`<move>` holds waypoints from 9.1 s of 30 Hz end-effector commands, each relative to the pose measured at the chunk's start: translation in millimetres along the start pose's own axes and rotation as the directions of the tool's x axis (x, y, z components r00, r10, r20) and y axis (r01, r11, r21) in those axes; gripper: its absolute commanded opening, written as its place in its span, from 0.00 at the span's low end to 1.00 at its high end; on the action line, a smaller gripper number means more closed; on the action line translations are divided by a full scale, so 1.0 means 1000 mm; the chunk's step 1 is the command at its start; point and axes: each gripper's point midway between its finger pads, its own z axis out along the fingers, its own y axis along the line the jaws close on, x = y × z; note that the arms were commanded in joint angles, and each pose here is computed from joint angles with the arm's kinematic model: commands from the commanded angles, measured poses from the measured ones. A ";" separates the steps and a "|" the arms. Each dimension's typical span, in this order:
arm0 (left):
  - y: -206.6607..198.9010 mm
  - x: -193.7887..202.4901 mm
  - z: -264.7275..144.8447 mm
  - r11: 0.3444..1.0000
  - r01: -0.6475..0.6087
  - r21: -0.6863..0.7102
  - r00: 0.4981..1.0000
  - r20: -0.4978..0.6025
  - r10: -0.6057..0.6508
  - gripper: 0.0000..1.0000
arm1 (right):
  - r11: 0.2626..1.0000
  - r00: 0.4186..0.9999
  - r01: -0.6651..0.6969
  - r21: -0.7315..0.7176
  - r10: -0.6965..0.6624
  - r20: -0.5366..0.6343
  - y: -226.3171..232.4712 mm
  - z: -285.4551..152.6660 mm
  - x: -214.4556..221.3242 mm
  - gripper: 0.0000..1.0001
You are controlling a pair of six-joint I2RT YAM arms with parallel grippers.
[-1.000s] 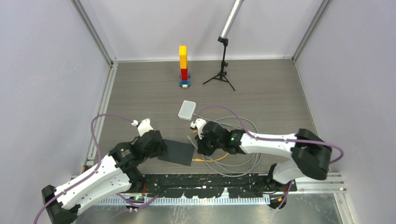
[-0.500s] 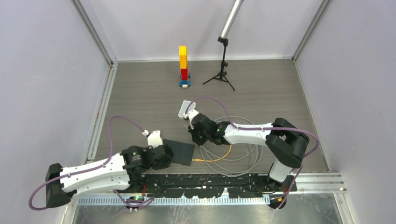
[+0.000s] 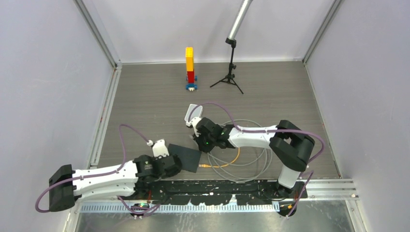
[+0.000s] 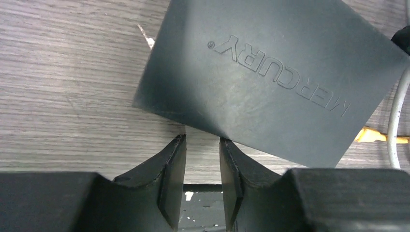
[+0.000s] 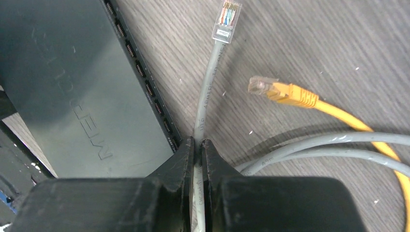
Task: Insert the plug into the switch port
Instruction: Pick up the connector from the center of the board.
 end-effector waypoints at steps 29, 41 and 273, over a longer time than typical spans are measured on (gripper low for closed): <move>0.020 -0.108 0.005 0.984 0.080 -0.158 0.957 0.288 -0.032 0.56 | 0.981 0.969 -0.154 -0.115 0.173 0.179 0.096 0.003 -0.032 0.01; 0.017 -0.133 -0.018 0.985 0.020 -0.172 0.950 0.310 0.034 0.65 | 0.991 0.990 0.000 0.134 -0.019 0.143 0.040 -0.043 -0.008 0.00; -0.259 -0.152 -0.165 0.640 -0.125 0.758 0.933 0.309 -0.183 0.00 | 0.988 0.810 0.064 -0.142 0.032 0.585 0.022 -0.233 -0.065 0.01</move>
